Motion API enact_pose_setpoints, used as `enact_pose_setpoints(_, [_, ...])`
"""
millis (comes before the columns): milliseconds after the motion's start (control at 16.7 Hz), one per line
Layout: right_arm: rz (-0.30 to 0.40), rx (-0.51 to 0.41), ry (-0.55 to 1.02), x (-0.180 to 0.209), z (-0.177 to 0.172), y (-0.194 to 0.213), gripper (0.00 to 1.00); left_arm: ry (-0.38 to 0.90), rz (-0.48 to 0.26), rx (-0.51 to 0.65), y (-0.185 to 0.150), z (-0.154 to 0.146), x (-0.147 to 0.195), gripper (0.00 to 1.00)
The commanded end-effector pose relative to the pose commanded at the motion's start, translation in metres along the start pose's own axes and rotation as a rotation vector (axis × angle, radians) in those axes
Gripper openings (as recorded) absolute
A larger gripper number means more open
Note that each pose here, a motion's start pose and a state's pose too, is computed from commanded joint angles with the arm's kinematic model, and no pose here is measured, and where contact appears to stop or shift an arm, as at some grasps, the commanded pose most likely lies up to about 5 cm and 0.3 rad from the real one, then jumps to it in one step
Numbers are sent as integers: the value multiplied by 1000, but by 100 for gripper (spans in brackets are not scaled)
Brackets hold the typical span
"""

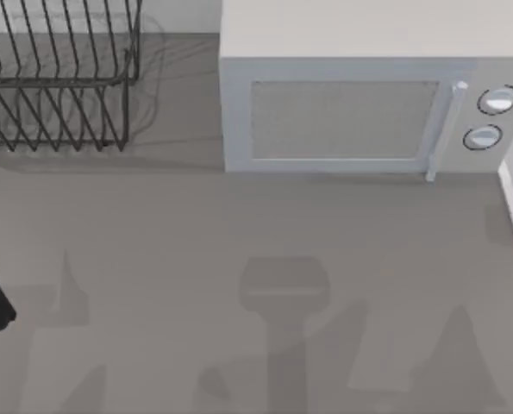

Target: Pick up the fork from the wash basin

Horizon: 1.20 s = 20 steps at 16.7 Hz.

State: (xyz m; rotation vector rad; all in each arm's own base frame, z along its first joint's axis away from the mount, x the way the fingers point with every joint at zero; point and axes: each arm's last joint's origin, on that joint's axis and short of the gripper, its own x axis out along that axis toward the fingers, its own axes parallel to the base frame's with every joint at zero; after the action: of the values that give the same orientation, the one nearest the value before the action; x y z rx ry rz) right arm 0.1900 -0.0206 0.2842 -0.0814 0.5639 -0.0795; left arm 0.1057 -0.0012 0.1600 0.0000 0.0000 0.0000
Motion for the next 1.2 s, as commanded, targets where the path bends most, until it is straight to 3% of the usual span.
enact_pose_setpoints(240, [-3, -18, 270, 59, 55, -19, 100, 0, 0, 0, 0, 0, 0, 100])
enact_pose_setpoints(480, [17, -22, 534, 140, 80, -43, 100, 0, 0, 0, 0, 0, 0, 100])
enact_pose_setpoints(840, [73, -6, 854, 251, 60, -75, 100, 0, 0, 0, 0, 0, 0, 100])
enact_pose_setpoints(1200, [111, 10, 1003, 300, 31, -90, 100, 0, 0, 0, 0, 0, 0, 100])
